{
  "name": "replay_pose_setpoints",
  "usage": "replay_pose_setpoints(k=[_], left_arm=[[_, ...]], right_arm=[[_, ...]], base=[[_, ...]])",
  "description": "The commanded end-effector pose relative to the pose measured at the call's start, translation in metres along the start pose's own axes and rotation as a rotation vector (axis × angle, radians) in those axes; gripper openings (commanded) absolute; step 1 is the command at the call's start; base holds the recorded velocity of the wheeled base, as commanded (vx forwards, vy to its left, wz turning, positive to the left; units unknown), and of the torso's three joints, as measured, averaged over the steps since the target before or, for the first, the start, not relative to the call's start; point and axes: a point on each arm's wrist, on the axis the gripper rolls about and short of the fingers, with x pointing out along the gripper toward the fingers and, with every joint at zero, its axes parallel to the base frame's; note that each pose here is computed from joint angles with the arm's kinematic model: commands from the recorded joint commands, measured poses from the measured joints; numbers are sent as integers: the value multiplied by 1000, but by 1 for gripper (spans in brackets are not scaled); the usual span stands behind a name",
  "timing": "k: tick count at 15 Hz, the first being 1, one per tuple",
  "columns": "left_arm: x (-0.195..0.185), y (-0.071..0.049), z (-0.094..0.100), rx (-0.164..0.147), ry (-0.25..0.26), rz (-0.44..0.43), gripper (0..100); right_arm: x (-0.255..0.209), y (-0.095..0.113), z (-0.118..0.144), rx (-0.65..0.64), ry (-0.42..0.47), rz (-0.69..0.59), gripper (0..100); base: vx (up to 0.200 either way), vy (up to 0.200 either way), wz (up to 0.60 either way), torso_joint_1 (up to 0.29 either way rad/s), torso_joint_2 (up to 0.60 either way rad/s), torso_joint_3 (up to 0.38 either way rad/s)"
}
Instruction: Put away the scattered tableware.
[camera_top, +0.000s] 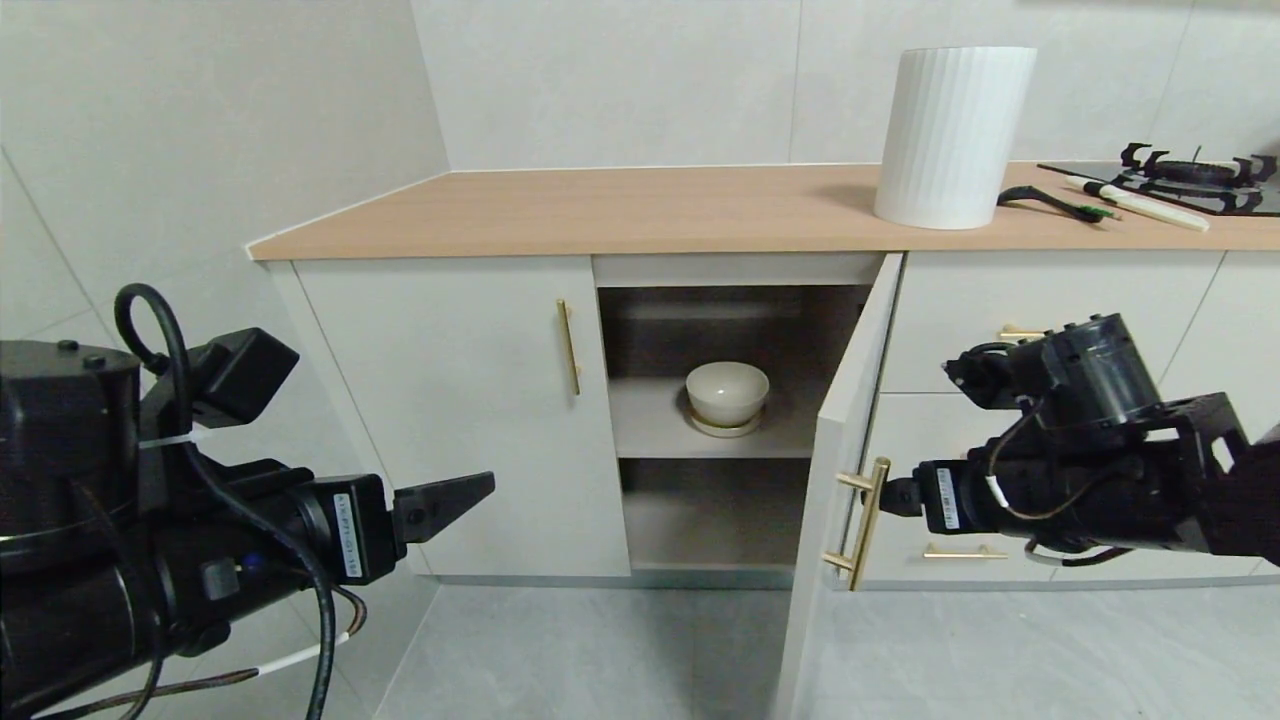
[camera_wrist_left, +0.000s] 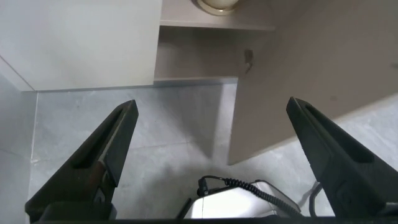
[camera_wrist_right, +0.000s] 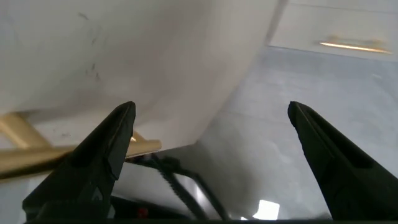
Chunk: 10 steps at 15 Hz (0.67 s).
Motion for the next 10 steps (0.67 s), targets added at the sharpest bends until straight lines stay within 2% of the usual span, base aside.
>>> replay_pose_setpoints(k=[1,4,10], left_arm=[[0,0,0,-1,-2,1,100],[-1,0,1,-1,-4,-1,100],[-1,0,1,-1,-6,2,100]], right_arm=[[34,8,4,-9,46,14,100],[67,15,15,-5,-1,33,100],[89,19,17,8,-75,52,100]], base=[[0,0,0,0,0,0],[0,0,0,0,0,0],[0,0,0,0,0,0]])
